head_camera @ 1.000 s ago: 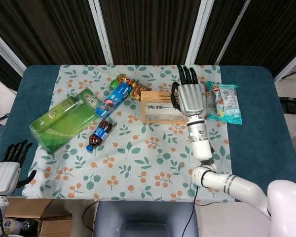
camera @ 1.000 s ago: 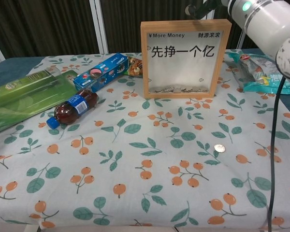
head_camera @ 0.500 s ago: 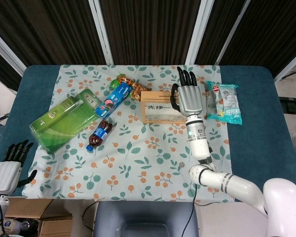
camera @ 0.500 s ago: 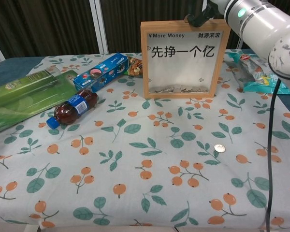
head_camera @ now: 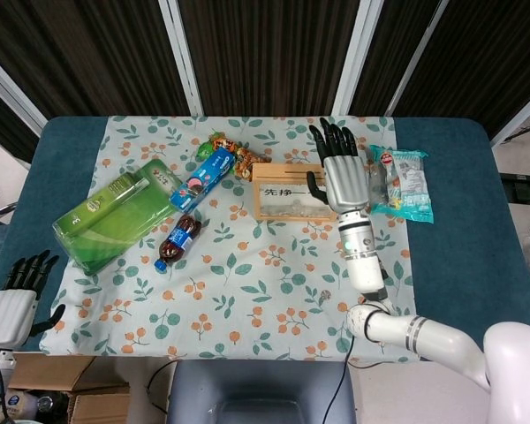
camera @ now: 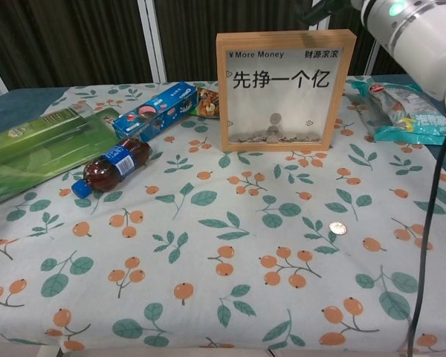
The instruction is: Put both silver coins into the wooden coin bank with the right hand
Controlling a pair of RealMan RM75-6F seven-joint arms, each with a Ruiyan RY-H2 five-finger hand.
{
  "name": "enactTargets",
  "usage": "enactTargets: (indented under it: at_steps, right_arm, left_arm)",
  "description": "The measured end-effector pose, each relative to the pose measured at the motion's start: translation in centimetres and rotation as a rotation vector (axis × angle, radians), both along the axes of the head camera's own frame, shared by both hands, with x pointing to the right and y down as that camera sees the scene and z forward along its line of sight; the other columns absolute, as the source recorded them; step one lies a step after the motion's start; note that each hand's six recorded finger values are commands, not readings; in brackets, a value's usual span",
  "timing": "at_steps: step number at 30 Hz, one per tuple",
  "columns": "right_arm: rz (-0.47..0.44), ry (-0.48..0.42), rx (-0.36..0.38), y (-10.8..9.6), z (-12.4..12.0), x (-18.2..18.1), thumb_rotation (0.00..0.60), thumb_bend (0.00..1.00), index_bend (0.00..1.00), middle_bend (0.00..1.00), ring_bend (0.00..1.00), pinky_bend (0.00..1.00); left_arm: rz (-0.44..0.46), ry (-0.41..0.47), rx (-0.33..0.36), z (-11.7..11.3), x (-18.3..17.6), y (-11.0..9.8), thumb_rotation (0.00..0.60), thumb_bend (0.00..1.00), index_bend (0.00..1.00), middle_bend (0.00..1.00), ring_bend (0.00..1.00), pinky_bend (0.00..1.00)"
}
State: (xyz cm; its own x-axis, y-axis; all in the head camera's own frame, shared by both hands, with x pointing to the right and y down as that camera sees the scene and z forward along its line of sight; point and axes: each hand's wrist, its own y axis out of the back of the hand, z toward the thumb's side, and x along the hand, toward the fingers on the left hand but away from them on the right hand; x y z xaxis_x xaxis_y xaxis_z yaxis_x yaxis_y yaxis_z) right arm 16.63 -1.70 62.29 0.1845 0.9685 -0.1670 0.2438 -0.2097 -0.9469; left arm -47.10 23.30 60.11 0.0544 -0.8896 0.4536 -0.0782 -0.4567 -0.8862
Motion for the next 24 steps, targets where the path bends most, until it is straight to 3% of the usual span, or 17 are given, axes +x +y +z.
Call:
enactTargets:
  at_steps: [4,9,15,19,24]
  right_arm:
    - [-0.065,-0.018,0.088,2.2,-2.0,1.0,0.6,0.61,0.0,0.01,0.0,0.0]
    - [-0.202,0.02,0.145,8.1,-2.6,3.7,0.6,0.61,0.0,0.01,0.0,0.0]
    - [-0.271,0.098,0.055,16.9,-0.8,9.2,0.6,0.59,0.0,0.01,0.0,0.0]
    - [-0.282,0.185,0.005,20.0,1.0,12.0,0.6,0.55,0.0,0.01,0.0,0.0]
    - [-0.269,0.276,-0.121,23.7,4.4,14.6,0.6,0.54,0.01,0.01,0.0,0.0]
  left_arm:
    - [-0.005,-0.003,0.004,-0.2,-0.1,0.0,0.6,0.31,0.0,0.0,0.0,0.0]
    - [-0.005,-0.011,0.007,-0.4,-0.2,0.0,0.6,0.31,0.0,0.0,0.0,0.0]
    - [-0.013,-0.01,0.002,-0.2,-0.2,0.4,0.6,0.31,0.0,0.0,0.0,0.0]
    - [-0.008,-0.007,-0.005,0.1,-0.1,0.6,0.6,0.31,0.0,0.0,0.0,0.0]
    - [-0.008,-0.004,-0.004,0.1,-0.2,1.0,0.6,0.31,0.0,0.0,0.0,0.0]
